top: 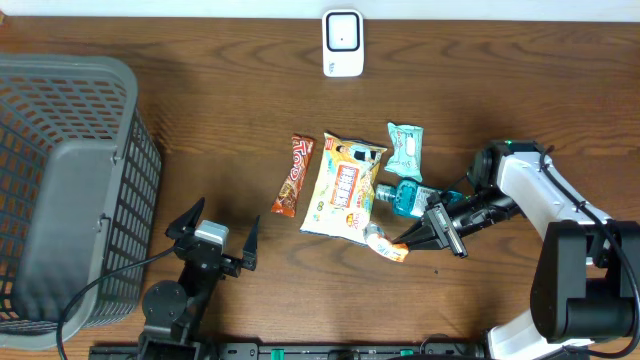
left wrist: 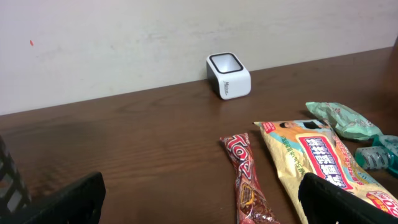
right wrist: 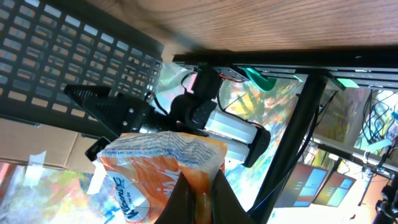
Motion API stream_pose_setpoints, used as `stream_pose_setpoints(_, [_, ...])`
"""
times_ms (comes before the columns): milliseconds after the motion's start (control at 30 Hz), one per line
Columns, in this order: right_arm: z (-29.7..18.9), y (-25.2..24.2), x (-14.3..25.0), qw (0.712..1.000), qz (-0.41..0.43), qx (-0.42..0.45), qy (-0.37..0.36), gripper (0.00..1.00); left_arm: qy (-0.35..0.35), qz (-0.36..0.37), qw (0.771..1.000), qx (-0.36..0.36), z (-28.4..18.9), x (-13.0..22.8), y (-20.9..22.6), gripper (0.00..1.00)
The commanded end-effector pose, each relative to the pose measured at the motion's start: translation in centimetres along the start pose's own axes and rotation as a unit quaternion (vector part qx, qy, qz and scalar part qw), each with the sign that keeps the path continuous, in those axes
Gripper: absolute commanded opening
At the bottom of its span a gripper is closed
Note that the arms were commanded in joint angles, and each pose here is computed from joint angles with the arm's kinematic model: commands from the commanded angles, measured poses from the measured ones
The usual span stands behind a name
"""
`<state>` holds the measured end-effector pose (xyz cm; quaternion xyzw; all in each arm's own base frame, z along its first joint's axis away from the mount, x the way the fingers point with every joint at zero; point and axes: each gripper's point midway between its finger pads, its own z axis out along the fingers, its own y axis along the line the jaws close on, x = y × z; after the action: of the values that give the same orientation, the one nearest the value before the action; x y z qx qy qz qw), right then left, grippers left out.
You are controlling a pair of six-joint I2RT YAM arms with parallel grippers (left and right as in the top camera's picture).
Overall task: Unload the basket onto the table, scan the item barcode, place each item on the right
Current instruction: 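Grasp the orange packet with the right gripper beside the bottle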
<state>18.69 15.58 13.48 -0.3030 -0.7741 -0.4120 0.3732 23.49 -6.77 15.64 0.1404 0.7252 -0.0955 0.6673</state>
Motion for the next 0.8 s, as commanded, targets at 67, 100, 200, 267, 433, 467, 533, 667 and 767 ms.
stream_pose_setpoints(67, [-0.1, 0.5, 0.5, 0.999, -0.033, -0.015, 0.002, 0.01, 0.024, 0.001, 1.0, 0.004, 0.1, 1.6, -0.2, 0.99])
stream_pose_setpoints(100, [-0.1, 0.5, 0.5, 0.999, -0.033, -0.015, 0.002, 0.02, 0.024, 0.001, 1.0, 0.004, 0.1, 1.6, -0.2, 0.99])
stream_pose_setpoints(200, [-0.1, 0.5, 0.5, 0.999, -0.033, -0.015, 0.002, 0.01, 0.024, 0.001, 1.0, 0.004, 0.1, 1.6, -0.2, 0.99])
stream_pose_setpoints(267, [-0.1, 0.5, 0.5, 0.999, -0.033, -0.015, 0.002, 0.01, 0.024, 0.001, 1.0, 0.004, 0.1, 1.6, -0.2, 0.99])
stream_pose_setpoints(433, [-0.1, 0.4, 0.7, 0.999, -0.04, -0.014, 0.005, 0.01, 0.024, 0.001, 1.0, 0.004, 0.1, 1.6, -0.2, 0.99])
stream_pose_setpoints(467, [-0.1, 0.4, 0.8, 0.999, -0.042, -0.014, 0.007, 0.01, 0.024, 0.001, 1.0, 0.004, 0.1, 1.6, -0.2, 0.99])
stream_pose_setpoints(533, [-0.1, 0.3, 1.0, 0.999, -0.044, -0.013, 0.01, 0.01, 0.024, 0.001, 1.0, 0.004, 0.1, 1.6, -0.2, 0.99])
stream_pose_setpoints(667, [-0.1, 0.1, 1.5, 0.999, -0.051, -0.011, 0.017, 0.01, 0.024, 0.001, 1.0, 0.004, 0.1, 1.6, -0.2, 0.99])
stream_pose_setpoints(767, [-0.1, 0.1, 1.5, 0.999, -0.05, -0.01, 0.017, 0.01, 0.024, 0.0, 1.0, 0.004, 0.1, 1.6, -0.2, 0.99])
